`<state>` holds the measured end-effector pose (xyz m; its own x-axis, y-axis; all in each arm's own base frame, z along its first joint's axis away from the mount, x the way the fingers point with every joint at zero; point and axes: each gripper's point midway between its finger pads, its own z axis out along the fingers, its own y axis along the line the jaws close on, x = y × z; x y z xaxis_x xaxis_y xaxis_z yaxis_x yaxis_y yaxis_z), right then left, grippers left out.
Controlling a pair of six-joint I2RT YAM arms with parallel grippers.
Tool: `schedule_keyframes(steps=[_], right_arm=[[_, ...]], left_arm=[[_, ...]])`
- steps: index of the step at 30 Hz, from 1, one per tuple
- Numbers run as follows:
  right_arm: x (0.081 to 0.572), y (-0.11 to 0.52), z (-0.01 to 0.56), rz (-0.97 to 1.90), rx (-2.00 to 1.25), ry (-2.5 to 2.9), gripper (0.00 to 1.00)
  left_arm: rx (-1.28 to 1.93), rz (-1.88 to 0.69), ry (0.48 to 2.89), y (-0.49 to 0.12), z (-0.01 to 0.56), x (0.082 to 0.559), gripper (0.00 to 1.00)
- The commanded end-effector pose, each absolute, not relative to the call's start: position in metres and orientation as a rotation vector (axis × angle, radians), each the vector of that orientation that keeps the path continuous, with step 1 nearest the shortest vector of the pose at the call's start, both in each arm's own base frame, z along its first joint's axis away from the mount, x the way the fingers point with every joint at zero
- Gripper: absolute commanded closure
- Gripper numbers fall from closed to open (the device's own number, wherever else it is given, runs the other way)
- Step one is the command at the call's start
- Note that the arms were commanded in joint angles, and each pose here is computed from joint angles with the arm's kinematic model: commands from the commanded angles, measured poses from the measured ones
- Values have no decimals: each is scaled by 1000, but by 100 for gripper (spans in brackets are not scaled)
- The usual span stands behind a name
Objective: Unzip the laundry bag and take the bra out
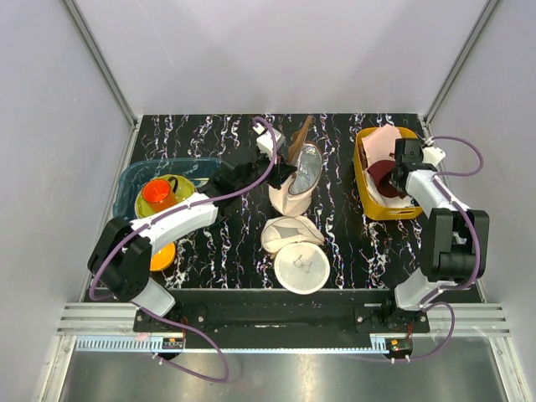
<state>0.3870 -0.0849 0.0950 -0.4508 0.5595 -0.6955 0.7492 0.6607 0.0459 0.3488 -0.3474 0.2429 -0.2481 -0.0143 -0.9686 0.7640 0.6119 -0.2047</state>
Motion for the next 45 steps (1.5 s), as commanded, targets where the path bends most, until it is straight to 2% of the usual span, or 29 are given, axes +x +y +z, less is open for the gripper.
schedule_keyframes(steps=[1, 5, 7, 8, 13, 15, 18, 20, 22, 25, 26, 29, 33, 40, 45], right_arm=[[389, -101, 119, -371, 1105, 1992, 100], [377, -109, 159, -362, 1124, 1847, 100], [374, -111, 178, -341, 1114, 1782, 93], [370, -112, 198, -317, 1109, 1726, 88], [375, -110, 242, -253, 1044, 1640, 51], [383, -103, 243, -218, 1011, 1678, 43], [405, -83, 245, -93, 949, 1751, 40], [418, -68, 239, -2, 934, 1791, 39], [424, -60, 236, 58, 936, 1799, 44], [426, -53, 223, 85, 937, 1827, 58], [425, -54, 219, 77, 945, 1831, 70], [414, -63, 192, 0, 986, 1866, 78], [401, -63, 179, -32, 985, 1902, 78], [376, -46, 232, 131, 959, 1804, 75], [360, -53, 201, 64, 1015, 1835, 74]], left_arm=[[626, -859, 1628, -349, 264, 341, 100], [632, -860, 1627, -350, 264, 341, 100], [639, -870, 1623, -351, 267, 340, 100], [641, -870, 1622, -352, 267, 340, 100], [658, -861, 1616, -354, 268, 340, 100], [660, -851, 1629, -355, 265, 343, 100], [655, -844, 1636, -353, 267, 343, 100], [652, -844, 1632, -353, 267, 343, 100], [645, -836, 1637, -351, 267, 344, 100], [644, -832, 1638, -349, 267, 342, 100], [646, -831, 1640, -349, 266, 342, 100], [649, -819, 1649, -348, 264, 343, 100], [650, -815, 1653, -347, 263, 342, 100], [649, -812, 1657, -347, 262, 343, 100], [649, -831, 1669, -350, 259, 343, 100]])
